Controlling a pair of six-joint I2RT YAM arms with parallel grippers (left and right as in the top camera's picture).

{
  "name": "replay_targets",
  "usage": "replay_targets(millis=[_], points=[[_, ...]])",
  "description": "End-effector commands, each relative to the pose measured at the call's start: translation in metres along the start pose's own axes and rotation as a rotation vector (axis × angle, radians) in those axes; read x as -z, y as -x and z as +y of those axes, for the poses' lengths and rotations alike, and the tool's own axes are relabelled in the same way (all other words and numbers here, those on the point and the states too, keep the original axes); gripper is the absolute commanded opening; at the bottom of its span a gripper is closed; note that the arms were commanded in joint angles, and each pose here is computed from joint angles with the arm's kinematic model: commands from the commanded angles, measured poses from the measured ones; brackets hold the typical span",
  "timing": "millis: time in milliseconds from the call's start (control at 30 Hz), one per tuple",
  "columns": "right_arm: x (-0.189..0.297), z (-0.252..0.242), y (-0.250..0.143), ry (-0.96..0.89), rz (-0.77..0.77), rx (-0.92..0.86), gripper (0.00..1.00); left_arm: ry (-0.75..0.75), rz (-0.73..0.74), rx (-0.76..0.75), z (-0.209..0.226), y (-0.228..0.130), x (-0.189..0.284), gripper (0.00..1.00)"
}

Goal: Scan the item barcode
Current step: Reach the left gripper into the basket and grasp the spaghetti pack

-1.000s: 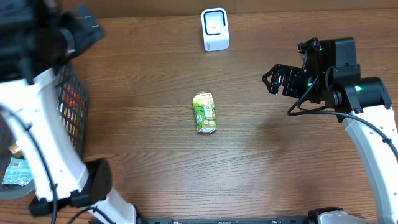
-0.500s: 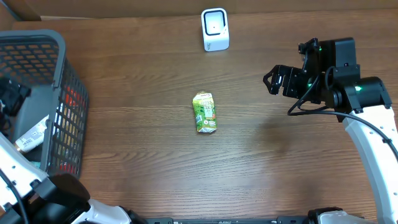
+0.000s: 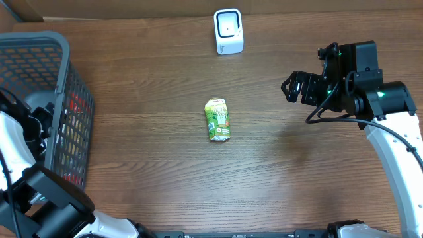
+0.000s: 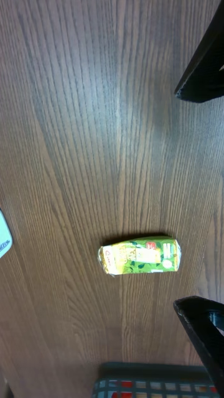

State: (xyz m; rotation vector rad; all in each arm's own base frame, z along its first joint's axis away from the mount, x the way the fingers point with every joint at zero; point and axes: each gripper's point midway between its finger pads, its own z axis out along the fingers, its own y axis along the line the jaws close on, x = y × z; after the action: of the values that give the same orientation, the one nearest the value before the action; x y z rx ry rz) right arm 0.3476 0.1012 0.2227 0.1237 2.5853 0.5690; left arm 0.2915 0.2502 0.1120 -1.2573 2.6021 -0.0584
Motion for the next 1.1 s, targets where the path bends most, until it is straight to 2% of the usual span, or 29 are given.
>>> replay_targets(millis=[0,100,200,500,533,567,633,733,767,900,1067], points=[[0.002,0.003,0.004,-0.001,-0.014,0.009,1.0,-0.013,0.054,-0.096,0.0,-0.014,-0.022,1.0],[0.002,0.003,0.004,-0.001,-0.015,0.009,1.0,-0.012,0.07,-0.127,0.004,-0.021,-0.04,1.0],[0.002,0.003,0.005,0.0,-0.018,0.01,1.0,-0.012,0.068,-0.127,0.006,-0.024,-0.054,0.94],[0.002,0.003,0.006,0.001,-0.021,0.011,1.0,-0.014,0.041,-0.13,0.011,-0.035,-0.083,0.88],[0.002,0.004,0.006,0.001,-0.021,0.011,1.0,-0.013,0.043,-0.13,0.011,-0.037,-0.084,0.85],[0.002,0.004,0.006,0.002,-0.022,0.012,1.0,-0.014,0.045,-0.129,0.012,-0.038,-0.085,0.77],[0.002,0.004,0.006,0.002,-0.022,0.011,1.0,-0.014,0.048,-0.128,0.012,-0.04,-0.086,0.53],[0.002,0.004,0.006,0.001,-0.021,0.011,1.0,-0.014,0.048,-0.128,0.012,-0.04,-0.086,0.1],[0.002,0.004,0.006,0.001,-0.021,0.011,1.0,-0.014,0.048,-0.128,0.012,-0.04,-0.086,0.04],[0.002,0.004,0.006,0.002,-0.021,0.011,1.0,-0.013,0.045,-0.108,0.011,-0.035,-0.081,0.04],[0.002,0.004,0.006,0.002,-0.022,0.012,1.0,-0.021,-0.024,-0.09,0.0,0.002,-0.038,0.04]])
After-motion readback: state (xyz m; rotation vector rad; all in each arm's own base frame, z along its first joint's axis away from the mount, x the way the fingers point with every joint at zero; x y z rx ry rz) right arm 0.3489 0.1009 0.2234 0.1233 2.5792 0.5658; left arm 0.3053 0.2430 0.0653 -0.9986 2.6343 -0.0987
